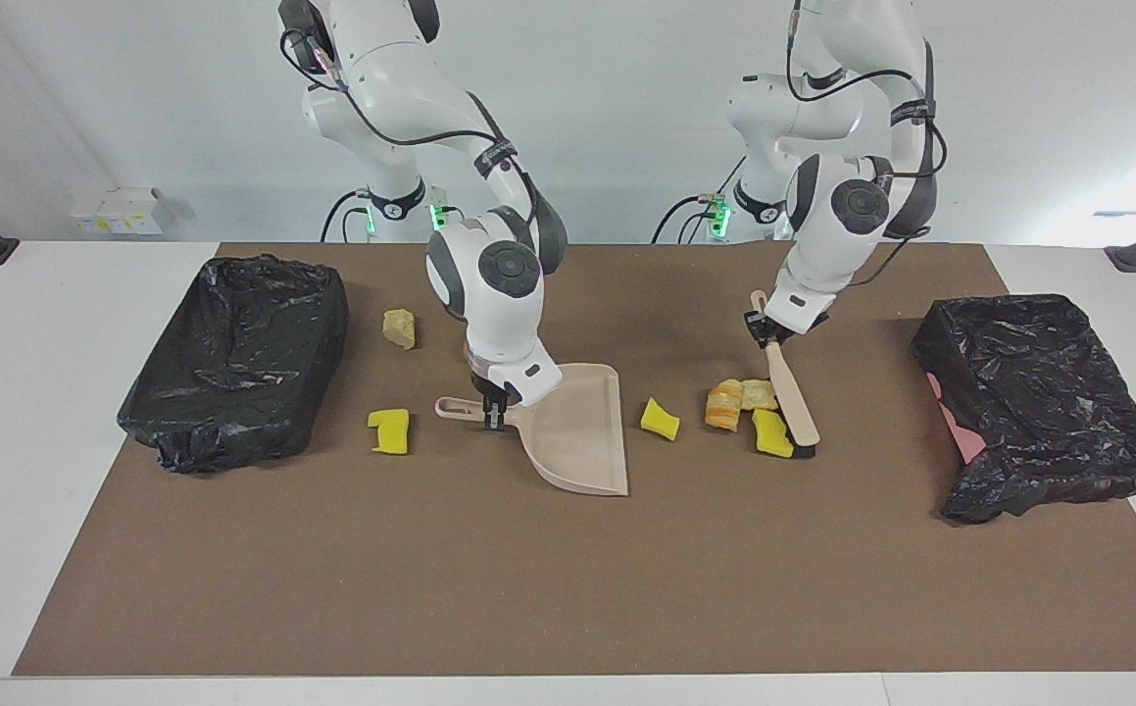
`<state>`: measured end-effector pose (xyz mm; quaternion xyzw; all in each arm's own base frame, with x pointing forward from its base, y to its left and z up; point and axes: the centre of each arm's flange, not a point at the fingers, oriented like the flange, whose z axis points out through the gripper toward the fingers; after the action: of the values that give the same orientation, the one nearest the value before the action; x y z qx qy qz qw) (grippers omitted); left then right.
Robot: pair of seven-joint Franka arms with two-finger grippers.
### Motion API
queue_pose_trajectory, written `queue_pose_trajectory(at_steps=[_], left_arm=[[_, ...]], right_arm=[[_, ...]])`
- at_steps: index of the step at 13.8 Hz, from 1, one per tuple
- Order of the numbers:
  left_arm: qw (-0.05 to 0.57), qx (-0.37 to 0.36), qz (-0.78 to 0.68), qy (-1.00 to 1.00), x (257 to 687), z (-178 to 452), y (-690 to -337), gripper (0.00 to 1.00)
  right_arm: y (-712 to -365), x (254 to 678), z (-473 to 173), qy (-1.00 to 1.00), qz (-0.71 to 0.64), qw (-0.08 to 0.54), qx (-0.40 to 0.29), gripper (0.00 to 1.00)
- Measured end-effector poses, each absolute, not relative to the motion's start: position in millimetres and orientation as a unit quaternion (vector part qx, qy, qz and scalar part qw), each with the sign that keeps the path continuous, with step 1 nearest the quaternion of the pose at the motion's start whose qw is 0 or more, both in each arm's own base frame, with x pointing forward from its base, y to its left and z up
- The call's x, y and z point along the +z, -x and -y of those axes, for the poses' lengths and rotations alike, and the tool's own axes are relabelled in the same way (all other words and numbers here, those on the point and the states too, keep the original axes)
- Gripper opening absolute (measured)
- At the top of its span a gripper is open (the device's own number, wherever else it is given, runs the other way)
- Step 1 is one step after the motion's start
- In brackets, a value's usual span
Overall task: Sweep and dump trash in bin
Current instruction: 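Sweep the sponges and bread into the dustpan with the left gripper's brush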
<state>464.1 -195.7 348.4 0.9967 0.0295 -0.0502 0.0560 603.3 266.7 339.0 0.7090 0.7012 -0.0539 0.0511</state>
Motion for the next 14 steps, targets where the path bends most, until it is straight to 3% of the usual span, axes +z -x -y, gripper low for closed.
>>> queue_pose_trajectory(at_steps=[4, 9, 14], left_arm=[[0.093, -0.040, -0.015, -0.995, 343.8, 259.7, -462.1, 0.26], [0.148, -0.031, 0.004, -0.988, 367.8, 331.1, -459.2, 0.26], [0.160, -0.021, 0.002, -0.987, 376.4, 345.2, -475.1, 0.26]], right_arm=[[-603.4, 337.9, -265.4, -0.710, -0.701, 0.051, -0.054, 0.32], [-603.4, 337.4, -264.8, -0.710, -0.700, 0.051, -0.054, 0.32], [-603.5, 336.6, -264.0, -0.710, -0.700, 0.051, -0.054, 0.32]])
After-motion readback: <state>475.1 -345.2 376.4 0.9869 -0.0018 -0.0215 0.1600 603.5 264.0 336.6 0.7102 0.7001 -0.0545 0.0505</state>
